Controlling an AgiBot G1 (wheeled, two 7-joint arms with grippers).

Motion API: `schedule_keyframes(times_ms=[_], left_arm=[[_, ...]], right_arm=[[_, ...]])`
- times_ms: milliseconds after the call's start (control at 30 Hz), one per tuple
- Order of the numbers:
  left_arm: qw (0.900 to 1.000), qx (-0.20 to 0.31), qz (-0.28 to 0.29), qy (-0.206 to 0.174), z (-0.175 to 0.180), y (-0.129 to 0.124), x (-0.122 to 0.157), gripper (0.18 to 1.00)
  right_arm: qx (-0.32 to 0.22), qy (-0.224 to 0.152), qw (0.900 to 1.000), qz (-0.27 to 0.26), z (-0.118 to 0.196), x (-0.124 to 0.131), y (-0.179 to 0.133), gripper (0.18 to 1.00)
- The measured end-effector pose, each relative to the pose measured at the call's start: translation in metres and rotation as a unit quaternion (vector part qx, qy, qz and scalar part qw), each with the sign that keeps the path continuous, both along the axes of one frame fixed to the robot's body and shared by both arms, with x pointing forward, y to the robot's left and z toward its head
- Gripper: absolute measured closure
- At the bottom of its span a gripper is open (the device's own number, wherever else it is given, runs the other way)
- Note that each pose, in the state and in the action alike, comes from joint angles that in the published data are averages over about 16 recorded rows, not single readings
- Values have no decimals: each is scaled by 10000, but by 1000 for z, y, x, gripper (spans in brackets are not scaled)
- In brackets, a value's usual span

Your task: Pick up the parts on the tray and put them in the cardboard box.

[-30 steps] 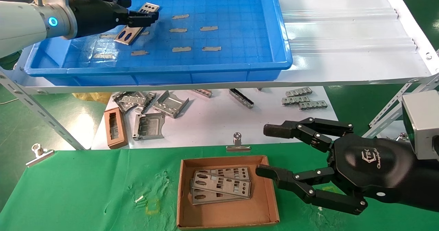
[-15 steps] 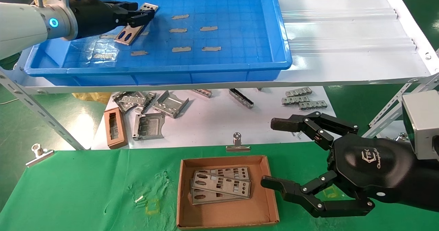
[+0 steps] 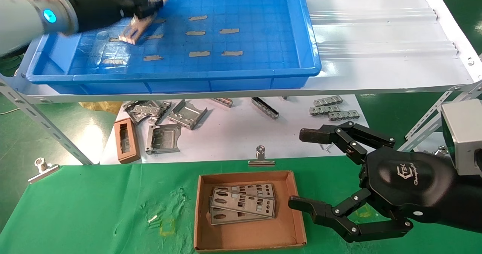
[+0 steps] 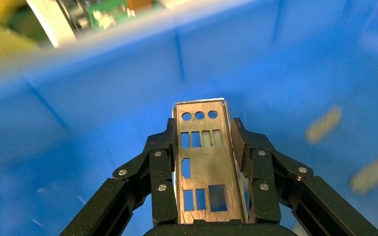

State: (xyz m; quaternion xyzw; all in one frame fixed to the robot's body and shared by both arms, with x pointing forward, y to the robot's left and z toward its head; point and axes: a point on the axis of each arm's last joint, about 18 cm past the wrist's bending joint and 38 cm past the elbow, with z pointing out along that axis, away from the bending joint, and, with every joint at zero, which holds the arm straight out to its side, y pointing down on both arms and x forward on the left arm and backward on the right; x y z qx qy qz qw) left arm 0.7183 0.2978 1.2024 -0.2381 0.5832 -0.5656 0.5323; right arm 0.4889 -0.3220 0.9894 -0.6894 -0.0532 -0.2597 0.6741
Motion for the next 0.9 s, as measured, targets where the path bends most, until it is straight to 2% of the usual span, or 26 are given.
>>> schedule_keyframes(times_ms=[233, 433, 567, 900], left_arm=[[9981, 103, -566, -232, 19, -4, -24, 750], [9884, 466, -1410, -311, 18, -14, -53, 751], [9747, 828, -2048, -345, 9, -20, -76, 752], [9282, 1773, -3223, -558, -29, -29, -120, 753]], right_arm=[[0, 0, 10000, 0, 0, 0, 0, 179], [0, 0, 10000, 0, 0, 0, 0, 179], [0, 0, 10000, 0, 0, 0, 0, 179], [0, 0, 10000, 0, 0, 0, 0, 179]])
